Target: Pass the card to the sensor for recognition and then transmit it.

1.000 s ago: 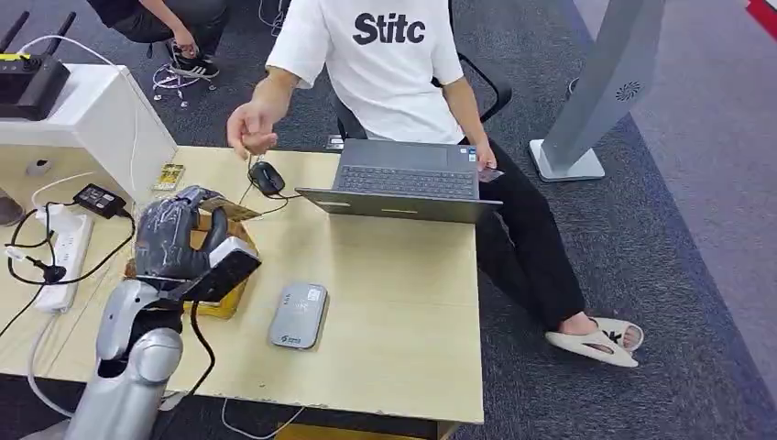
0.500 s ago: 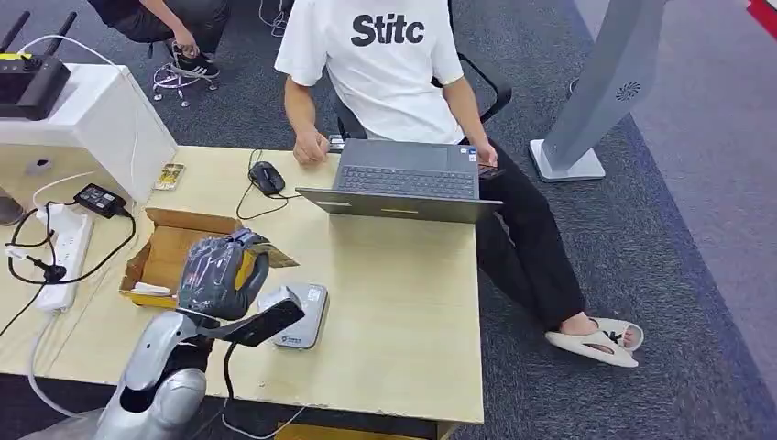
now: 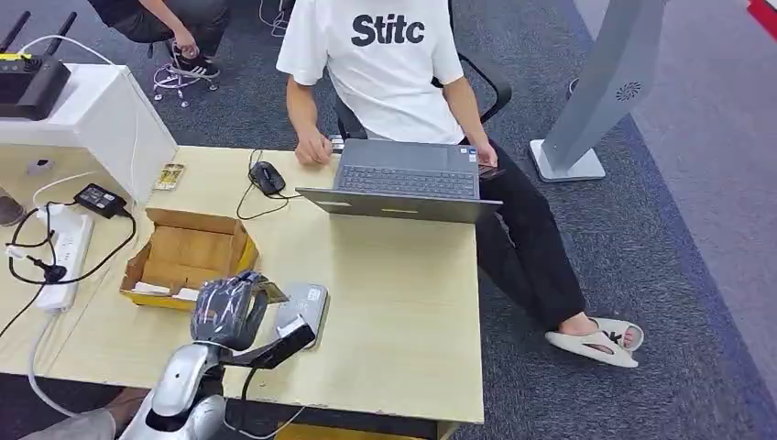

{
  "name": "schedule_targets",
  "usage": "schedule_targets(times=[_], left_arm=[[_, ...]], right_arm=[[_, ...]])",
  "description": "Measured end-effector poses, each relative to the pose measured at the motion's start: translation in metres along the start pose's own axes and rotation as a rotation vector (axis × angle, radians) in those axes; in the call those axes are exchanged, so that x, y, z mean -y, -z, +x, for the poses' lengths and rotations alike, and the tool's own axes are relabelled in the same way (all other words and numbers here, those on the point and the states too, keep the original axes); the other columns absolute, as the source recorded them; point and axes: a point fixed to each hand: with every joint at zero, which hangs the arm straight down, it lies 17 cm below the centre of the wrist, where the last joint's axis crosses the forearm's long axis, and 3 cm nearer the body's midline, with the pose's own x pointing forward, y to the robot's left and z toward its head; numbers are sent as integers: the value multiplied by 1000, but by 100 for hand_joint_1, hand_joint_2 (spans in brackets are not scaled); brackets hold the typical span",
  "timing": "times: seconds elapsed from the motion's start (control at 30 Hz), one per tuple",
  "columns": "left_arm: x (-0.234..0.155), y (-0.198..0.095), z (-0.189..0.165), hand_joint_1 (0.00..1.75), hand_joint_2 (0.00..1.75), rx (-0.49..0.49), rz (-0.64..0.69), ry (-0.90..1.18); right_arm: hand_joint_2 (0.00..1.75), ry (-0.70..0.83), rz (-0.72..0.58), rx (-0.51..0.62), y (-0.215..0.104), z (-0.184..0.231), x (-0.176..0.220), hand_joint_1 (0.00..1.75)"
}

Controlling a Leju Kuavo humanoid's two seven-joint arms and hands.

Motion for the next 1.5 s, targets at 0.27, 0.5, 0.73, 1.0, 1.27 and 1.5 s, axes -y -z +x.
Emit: schedule_targets(times=[0.27, 0.5, 0.73, 1.0, 1.27, 1.5], left_arm=[[24, -7, -3, 175, 175, -22, -35, -26], [32, -9, -4, 175, 175, -30, -49, -37], [38, -9, -6, 175, 175, -39, -66, -44], [28, -6, -18, 175, 175, -49, -41, -31], [-92, 25, -101, 175, 175, -116, 144, 115], [-183, 34, -152, 175, 175, -173, 274, 268]], right_arm=[[175, -14, -5, -6, 0, -2, -1, 0], [175, -17, -1, -5, -1, -2, -2, 0], [175, -20, 3, -6, -1, -2, -3, 0], [175, -9, 2, -6, -1, -2, -3, 0], [175, -5, -2, -9, -2, -6, -2, 0], [175, -7, -2, 6, -2, -4, -2, 0]])
